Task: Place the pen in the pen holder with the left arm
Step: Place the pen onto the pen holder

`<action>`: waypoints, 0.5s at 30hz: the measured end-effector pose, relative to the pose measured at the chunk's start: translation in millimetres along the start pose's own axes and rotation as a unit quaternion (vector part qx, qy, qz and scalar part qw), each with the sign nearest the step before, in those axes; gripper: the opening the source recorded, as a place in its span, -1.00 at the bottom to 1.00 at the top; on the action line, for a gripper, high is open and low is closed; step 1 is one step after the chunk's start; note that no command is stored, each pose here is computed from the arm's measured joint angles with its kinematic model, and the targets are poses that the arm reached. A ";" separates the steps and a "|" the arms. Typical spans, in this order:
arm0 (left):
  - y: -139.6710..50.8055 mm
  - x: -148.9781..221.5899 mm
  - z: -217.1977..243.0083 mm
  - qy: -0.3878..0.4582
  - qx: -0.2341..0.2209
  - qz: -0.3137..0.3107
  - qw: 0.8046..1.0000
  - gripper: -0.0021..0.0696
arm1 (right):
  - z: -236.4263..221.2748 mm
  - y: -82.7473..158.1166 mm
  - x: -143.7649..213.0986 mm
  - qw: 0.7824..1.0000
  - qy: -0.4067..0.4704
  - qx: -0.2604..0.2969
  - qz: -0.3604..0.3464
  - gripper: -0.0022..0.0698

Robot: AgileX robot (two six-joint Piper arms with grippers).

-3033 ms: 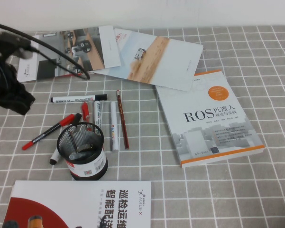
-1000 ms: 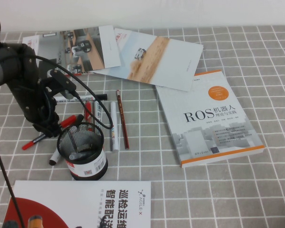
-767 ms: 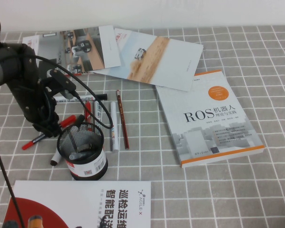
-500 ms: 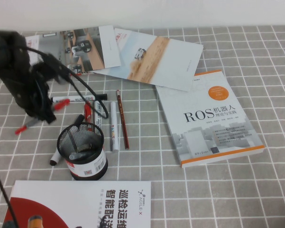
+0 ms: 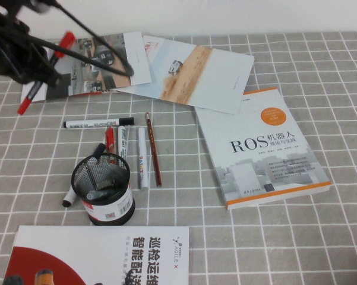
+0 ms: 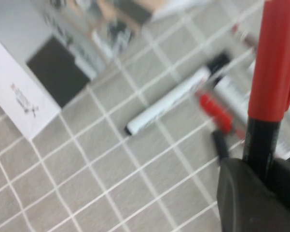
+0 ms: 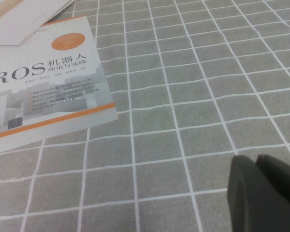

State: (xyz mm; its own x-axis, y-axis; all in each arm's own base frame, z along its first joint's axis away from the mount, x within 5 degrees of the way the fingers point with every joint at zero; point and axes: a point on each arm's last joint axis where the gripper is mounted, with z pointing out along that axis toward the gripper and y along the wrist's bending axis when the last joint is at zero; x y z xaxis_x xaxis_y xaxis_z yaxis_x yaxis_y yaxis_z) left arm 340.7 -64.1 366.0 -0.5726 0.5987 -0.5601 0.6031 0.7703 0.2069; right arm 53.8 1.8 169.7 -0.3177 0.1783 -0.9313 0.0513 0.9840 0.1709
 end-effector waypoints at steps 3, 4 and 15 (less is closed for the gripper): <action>-4.2 -2.1 -19.8 -0.025 -0.001 -0.016 1.000 -0.77 | 0.0 0.0 0.0 1.000 0.000 0.000 0.000 -0.98; -5.3 -2.3 -24.6 -0.030 -0.002 -0.020 0.999 -0.77 | 0.0 0.0 0.0 1.000 0.000 0.000 0.000 -0.98; -25.8 10.8 -48.5 -0.066 0.022 -0.046 0.996 -0.77 | 0.0 0.0 0.0 1.000 0.000 0.000 0.000 -0.98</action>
State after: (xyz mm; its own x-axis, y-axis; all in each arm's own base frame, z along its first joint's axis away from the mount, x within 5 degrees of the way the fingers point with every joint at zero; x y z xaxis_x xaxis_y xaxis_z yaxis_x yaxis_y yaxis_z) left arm 292.0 -66.8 393.5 -0.5499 0.4895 -0.6768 0.5766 0.8087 0.1165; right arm 53.8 1.8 169.7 -0.3177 0.1783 -0.9313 0.0513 0.9840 0.1709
